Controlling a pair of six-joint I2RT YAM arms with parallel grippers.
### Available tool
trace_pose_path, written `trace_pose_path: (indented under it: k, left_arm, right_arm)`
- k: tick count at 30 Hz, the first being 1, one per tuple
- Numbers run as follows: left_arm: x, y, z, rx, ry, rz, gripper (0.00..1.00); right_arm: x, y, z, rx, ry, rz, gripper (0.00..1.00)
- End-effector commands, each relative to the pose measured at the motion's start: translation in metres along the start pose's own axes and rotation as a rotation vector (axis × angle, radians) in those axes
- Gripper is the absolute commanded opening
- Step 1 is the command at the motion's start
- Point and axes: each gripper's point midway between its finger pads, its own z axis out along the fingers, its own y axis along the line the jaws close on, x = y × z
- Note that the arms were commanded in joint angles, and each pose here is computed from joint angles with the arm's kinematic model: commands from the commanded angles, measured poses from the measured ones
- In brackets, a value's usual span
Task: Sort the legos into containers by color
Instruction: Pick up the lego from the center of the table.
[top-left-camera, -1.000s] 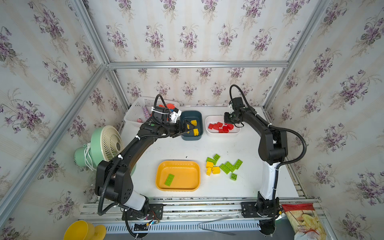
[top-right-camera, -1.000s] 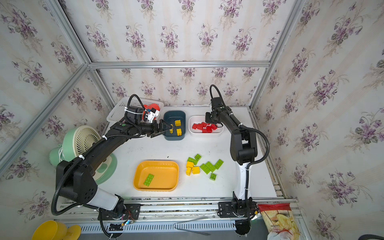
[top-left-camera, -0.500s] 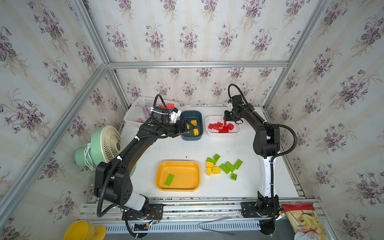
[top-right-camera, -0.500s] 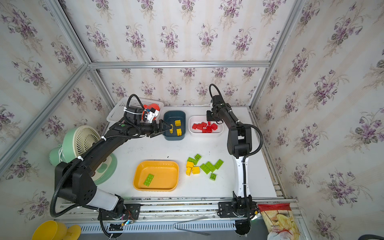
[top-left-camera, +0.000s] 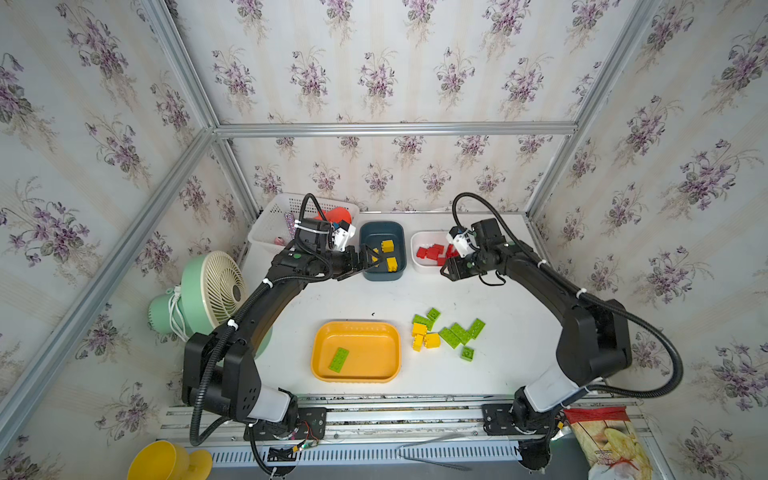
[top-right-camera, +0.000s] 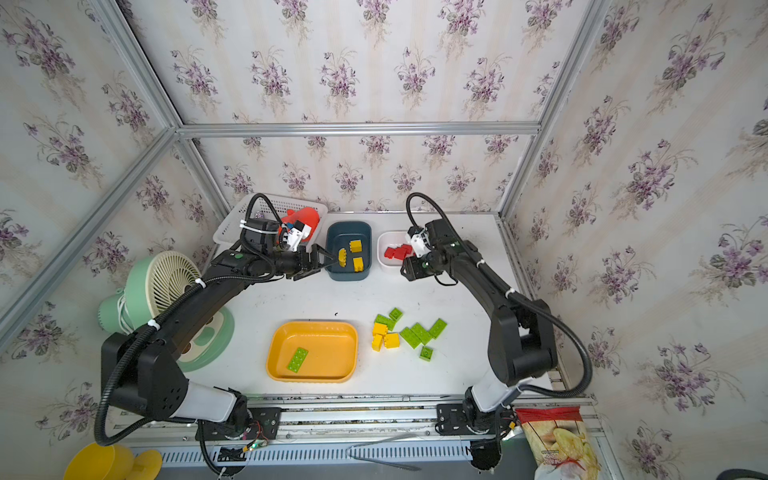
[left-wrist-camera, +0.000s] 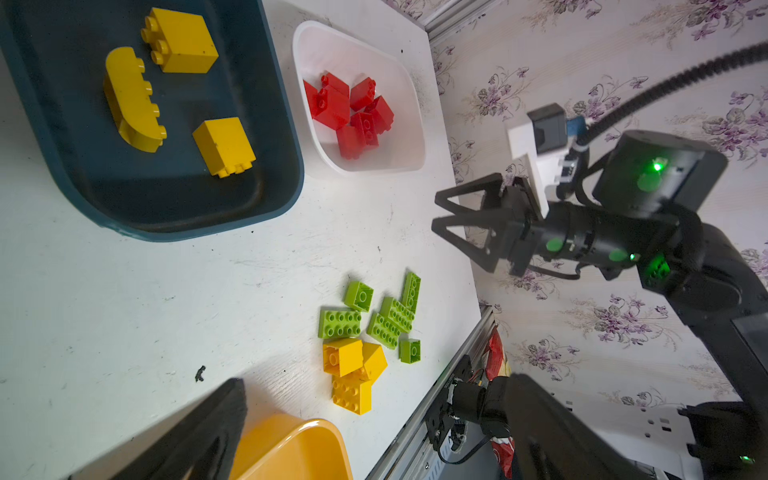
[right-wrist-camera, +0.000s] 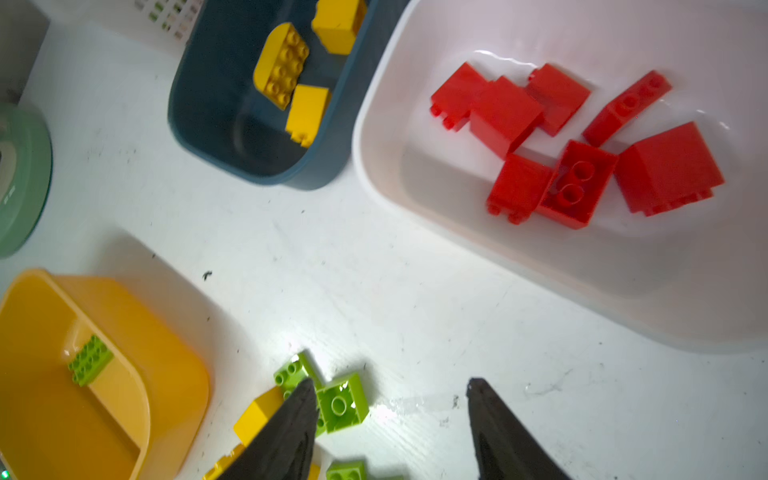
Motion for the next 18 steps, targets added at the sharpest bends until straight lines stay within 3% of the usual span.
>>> trace_pose_path:
  k: [1, 9, 15, 18]
  left_arm:
    - [0.004, 0.002, -0.002, 0.005, 0.018, 0.014, 0.99]
    - [0.007, 0.006, -0.007, -0.014, 0.027, 0.026, 0.99]
    - [0.013, 0.013, -0.014, -0.047, 0.027, 0.03, 0.99]
    - [0.019, 0.018, -0.017, -0.061, 0.03, 0.027, 0.99]
  right_arm:
    - [0.019, 0.037, -0.003, -0.085, -0.013, -0.156, 0.63]
    - [0.085, 0.105, 0.013, -0.189, 0.092, -0.52, 0.61]
    - [0.105, 0.112, 0.035, -0.176, 0.213, -0.705, 0.58]
    - [0.1, 0.114, 0.047, -0.156, 0.228, -0.723, 0.56]
